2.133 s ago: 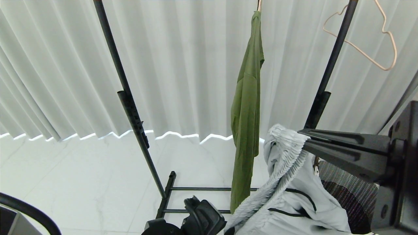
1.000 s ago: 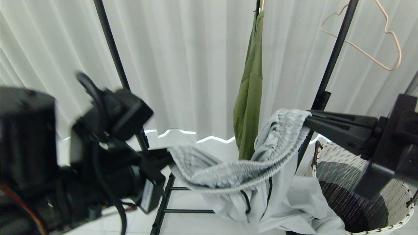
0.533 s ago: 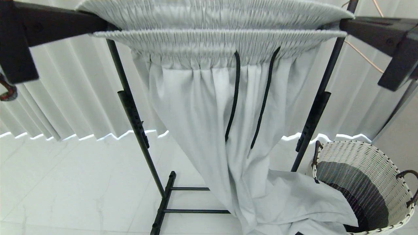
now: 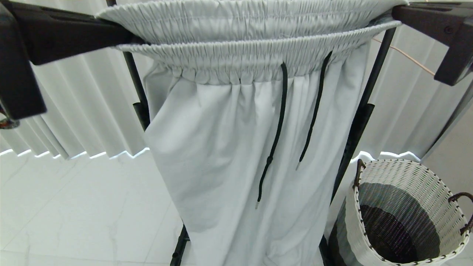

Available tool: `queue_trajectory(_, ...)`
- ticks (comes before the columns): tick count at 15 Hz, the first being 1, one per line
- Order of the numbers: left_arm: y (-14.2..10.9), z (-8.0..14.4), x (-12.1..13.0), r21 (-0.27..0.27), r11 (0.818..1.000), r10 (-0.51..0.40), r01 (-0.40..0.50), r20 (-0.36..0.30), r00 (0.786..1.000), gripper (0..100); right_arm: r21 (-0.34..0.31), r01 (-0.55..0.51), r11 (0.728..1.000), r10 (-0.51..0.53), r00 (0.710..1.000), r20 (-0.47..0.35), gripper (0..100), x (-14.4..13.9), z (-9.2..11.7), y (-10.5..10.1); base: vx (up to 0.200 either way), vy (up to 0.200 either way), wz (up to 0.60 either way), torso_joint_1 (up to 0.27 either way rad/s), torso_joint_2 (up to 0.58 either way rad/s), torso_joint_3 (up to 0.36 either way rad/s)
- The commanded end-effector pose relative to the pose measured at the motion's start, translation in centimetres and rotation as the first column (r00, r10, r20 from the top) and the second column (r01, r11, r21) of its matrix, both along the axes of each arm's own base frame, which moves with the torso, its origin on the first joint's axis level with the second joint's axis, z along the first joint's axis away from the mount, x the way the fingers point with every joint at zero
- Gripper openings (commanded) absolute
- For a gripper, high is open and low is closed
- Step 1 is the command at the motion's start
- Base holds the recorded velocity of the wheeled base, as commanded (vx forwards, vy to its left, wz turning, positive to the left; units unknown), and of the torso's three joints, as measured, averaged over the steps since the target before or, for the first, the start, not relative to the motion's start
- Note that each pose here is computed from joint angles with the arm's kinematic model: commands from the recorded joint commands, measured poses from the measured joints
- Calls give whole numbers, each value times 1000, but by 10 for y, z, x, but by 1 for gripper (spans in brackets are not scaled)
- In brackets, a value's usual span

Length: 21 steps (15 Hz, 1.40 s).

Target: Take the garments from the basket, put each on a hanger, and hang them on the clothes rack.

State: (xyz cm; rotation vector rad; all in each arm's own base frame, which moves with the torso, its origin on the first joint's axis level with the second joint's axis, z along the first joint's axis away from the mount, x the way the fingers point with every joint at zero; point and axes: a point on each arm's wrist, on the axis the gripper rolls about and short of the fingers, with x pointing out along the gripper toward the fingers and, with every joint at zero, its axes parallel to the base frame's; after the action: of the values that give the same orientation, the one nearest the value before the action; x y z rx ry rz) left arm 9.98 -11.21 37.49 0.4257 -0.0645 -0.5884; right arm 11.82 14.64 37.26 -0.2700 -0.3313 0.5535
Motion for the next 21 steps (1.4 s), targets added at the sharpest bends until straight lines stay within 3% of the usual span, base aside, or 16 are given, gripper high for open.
queue_trajectory(1, -7, -7, -3, 22, 999, -44, 44, -14, 999, 0, -13, 0, 1000, 0, 1000, 8, 0, -4, -1, -4, 0, 0, 0, 0, 0, 0)
queue_trajectory(8, -17, -2, 3, -9, 1000, 28, -28, 18, 999, 0, -15, -2, 1000, 2, 1000, 9, 0, -16, 8, -20, 0, 0, 0, 0, 0, 0)
queue_trajectory(13, -63, 8, 34, -58, 996, 71, -68, 45, 996, 0, -145, -185, 972, 174, 981, -89, 0, -67, 2, -58, 0, 0, 0, 0, 0, 0)
queue_trajectory(17, -82, 0, 47, -53, 996, 72, -70, 41, 997, 0, -188, -289, 939, 272, 956, -109, 0, -78, -3, -56, 0, 0, 0, 0, 0, 0)
queue_trajectory(21, -83, -1, 48, -58, 995, 86, -84, 40, 995, 0, -202, -285, 937, 269, 958, -101, 0, -78, -3, -57, 0, 0, 0, 0, 0, 0)
